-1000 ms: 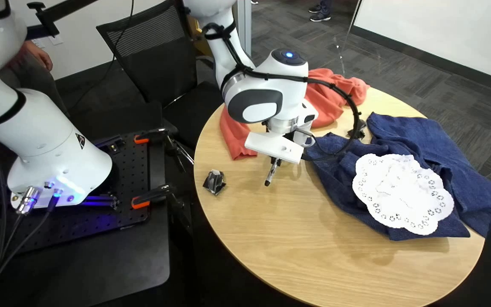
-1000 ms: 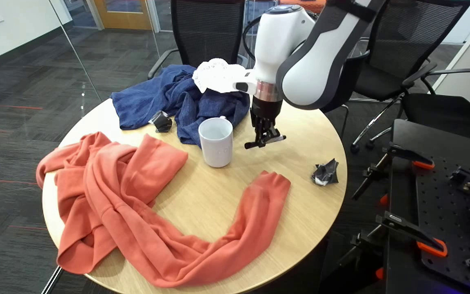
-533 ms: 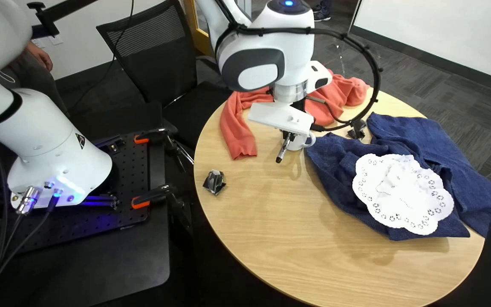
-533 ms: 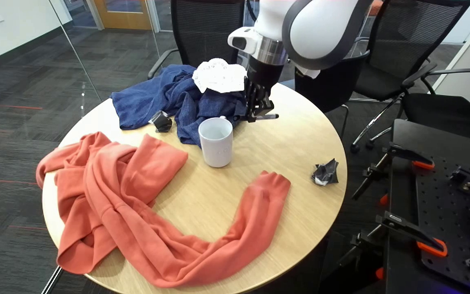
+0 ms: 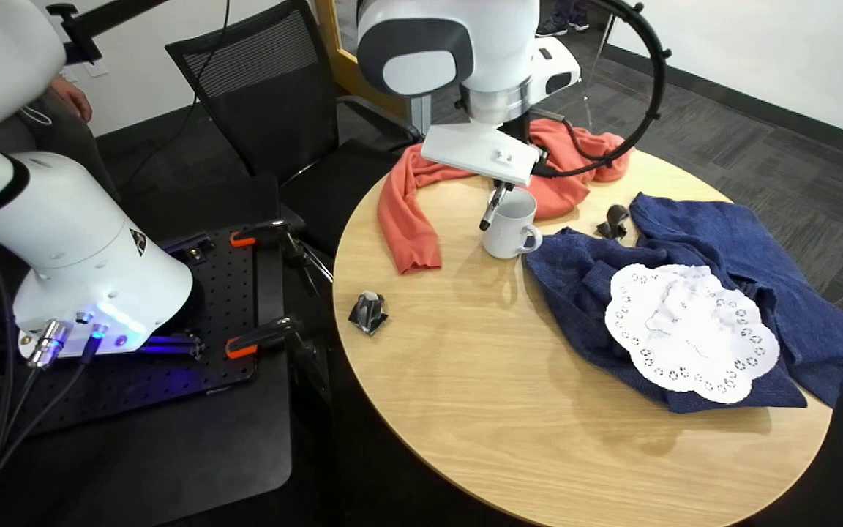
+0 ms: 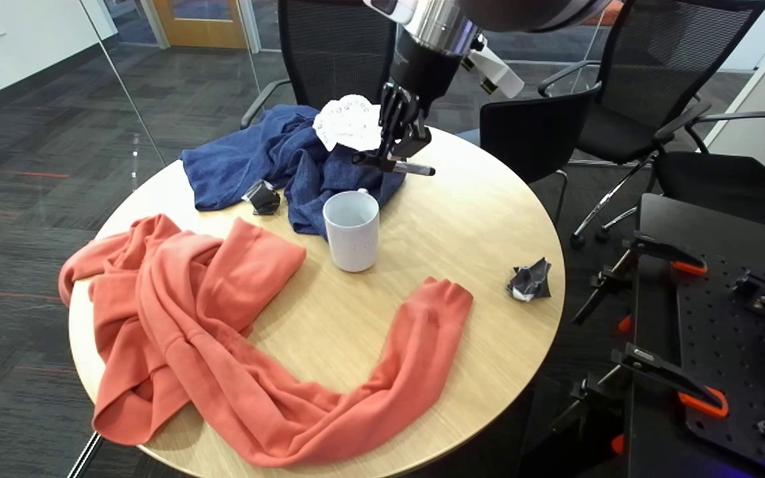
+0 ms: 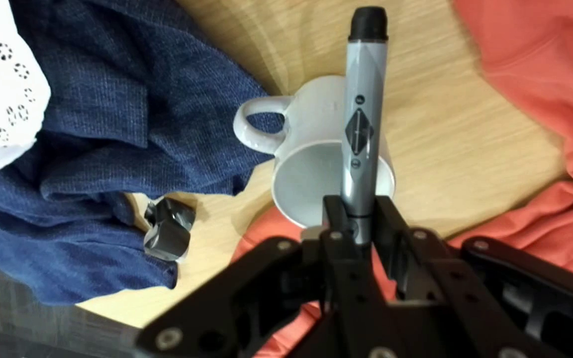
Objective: Put the marker in the mug
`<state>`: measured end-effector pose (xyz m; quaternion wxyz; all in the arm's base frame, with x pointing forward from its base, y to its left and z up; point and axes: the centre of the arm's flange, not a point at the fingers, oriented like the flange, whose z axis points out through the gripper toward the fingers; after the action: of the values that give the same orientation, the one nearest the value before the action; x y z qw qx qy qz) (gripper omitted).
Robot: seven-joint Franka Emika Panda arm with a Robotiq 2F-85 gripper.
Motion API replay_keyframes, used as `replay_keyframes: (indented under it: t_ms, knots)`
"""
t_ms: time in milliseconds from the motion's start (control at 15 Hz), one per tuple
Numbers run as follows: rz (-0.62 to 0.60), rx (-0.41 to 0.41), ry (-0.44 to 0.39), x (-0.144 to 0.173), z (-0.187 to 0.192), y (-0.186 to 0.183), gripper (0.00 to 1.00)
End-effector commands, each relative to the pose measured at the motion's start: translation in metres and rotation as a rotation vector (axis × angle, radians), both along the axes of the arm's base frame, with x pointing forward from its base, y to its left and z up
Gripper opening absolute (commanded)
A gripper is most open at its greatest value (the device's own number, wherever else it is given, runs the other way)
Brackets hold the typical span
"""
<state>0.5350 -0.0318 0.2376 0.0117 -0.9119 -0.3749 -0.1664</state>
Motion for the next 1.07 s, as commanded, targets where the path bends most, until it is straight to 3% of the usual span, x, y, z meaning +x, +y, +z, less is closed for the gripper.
replay_keyframes:
  t_ms: [0,333,1000]
  knots:
    - [0.020,0.068,-0.063,-0.008,0.024,-0.001,0.05]
    - [0.055,0.154,-0.135,0.002,0.032,0.005,0.05]
    - [0.106,0.280,-0.201,0.013,0.025,0.002,0.05]
